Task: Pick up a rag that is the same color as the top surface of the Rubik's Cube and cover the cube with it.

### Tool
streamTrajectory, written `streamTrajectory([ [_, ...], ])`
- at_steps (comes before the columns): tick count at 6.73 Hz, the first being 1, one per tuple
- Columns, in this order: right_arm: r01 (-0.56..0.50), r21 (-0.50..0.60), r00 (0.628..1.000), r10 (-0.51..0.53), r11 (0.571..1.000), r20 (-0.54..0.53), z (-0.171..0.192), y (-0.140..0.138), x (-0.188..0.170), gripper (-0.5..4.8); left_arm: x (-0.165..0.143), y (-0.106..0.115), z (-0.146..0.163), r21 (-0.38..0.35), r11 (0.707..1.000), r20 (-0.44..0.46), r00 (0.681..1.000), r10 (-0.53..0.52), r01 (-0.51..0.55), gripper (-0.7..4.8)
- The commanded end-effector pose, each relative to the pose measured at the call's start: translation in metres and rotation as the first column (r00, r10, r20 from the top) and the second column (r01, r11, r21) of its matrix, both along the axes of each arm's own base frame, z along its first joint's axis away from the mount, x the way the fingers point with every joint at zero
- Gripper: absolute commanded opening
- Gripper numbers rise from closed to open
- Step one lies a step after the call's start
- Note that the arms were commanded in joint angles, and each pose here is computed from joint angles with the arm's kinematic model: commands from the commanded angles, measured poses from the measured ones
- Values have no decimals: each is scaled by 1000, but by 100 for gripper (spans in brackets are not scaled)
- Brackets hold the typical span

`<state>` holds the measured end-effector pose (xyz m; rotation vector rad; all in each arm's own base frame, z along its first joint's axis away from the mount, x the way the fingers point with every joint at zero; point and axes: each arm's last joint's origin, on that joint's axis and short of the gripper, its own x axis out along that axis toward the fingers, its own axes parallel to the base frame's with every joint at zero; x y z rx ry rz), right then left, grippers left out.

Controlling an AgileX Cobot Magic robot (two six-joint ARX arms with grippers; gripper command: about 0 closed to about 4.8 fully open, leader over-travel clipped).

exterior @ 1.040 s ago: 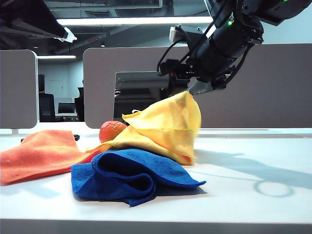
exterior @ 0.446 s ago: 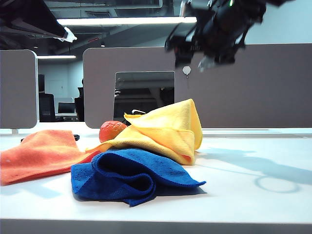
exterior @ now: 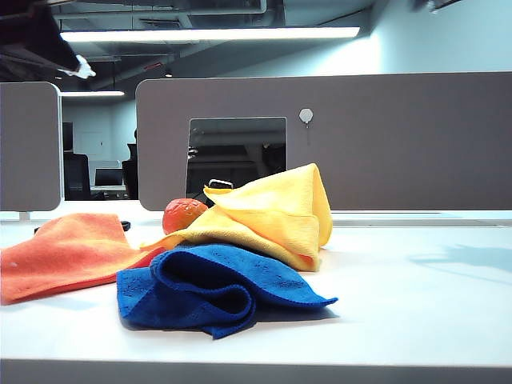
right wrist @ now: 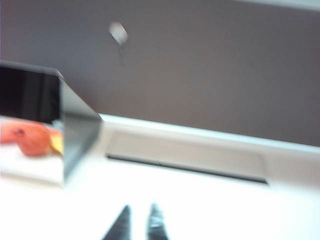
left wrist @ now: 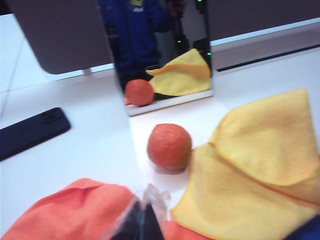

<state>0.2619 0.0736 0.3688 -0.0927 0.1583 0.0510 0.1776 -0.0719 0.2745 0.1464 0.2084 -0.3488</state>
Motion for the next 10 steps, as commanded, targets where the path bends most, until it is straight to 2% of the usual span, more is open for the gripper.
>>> streamTrajectory([
  [1,-93,38,996,93,995,1,24,-35,-49,-5,4,28,16,-151,975,84,980,178,-164,-6],
  [4,-119,46,990,116,992,76,16,-42,-92,-5,-13,43,32,-189,960,173,955,240,-207,-6],
  [5,-139,47,988,135,989,79,-11,-45,-110,-5,-24,45,32,-182,966,155,965,214,-185,-6],
  [6,-146,55,969,132,988,207,-68,-51,-140,-5,-47,48,11,-212,963,116,975,191,-164,-6],
  [8,-148,80,970,129,986,205,-92,-53,-150,-5,-63,51,0,-228,960,129,973,194,-161,-6],
  [9,-149,82,962,125,986,242,-99,-53,-151,-5,-75,53,-8,-239,957,132,972,197,-162,-6],
  [10,-119,170,968,76,978,238,-117,-57,-147,-4,-90,56,-14,-249,954,126,971,205,-169,-6],
])
